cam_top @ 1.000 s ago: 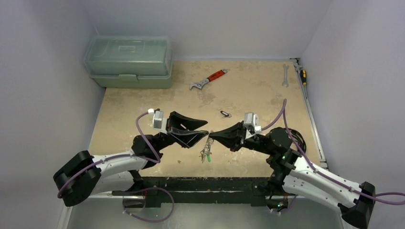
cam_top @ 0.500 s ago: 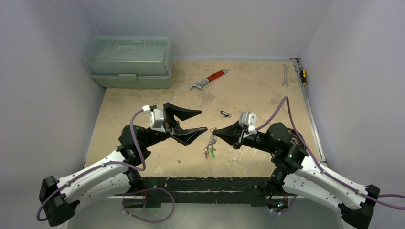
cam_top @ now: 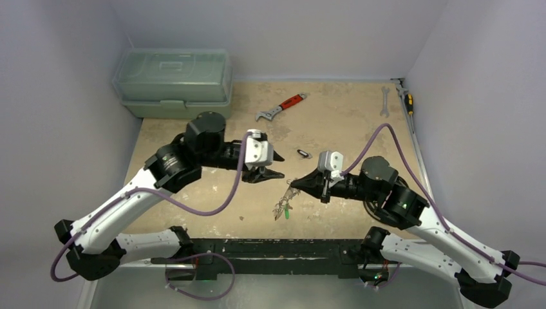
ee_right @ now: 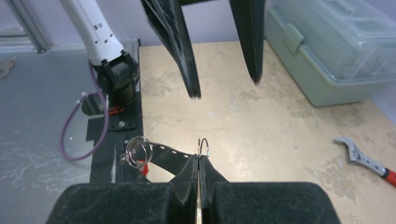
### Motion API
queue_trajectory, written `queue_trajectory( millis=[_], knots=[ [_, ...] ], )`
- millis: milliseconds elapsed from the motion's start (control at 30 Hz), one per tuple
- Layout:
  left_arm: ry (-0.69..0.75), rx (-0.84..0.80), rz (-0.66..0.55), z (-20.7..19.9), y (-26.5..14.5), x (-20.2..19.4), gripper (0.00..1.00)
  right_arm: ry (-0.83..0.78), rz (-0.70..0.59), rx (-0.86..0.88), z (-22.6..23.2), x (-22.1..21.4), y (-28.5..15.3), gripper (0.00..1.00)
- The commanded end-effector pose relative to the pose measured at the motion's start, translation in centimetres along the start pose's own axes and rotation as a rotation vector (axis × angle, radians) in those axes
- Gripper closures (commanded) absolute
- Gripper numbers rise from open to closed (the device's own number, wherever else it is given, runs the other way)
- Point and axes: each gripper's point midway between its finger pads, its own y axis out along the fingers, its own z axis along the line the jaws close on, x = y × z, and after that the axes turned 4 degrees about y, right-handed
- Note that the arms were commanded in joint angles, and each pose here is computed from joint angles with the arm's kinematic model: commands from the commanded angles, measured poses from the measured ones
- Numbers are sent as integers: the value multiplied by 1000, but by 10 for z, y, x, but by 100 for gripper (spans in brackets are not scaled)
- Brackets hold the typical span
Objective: Put the keys on the keyring
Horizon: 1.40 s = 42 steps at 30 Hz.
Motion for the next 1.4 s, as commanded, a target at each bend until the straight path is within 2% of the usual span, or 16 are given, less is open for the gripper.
queue_trajectory(
  millis=[0,167,333,800,1067,1200,1367],
  knots=[
    [0,-206,129,-26,3,-29,61,-46,7,95,18,15,-9,100],
    [-5,-296,141,-28,14,-32,67,-53,16,119,23,14,-12,100],
    [-44,-367,147,-34,23,-36,69,-60,31,117,22,10,-12,100],
    [-173,-422,150,-41,36,-45,70,-70,60,82,14,4,-9,100],
    [-218,-434,149,-44,42,-49,76,-69,60,76,13,3,-8,100],
    [-234,-440,159,-46,43,-53,75,-66,65,69,11,2,-7,100],
    [-253,-439,177,-47,44,-59,68,-66,67,67,10,1,-6,100]
  ],
)
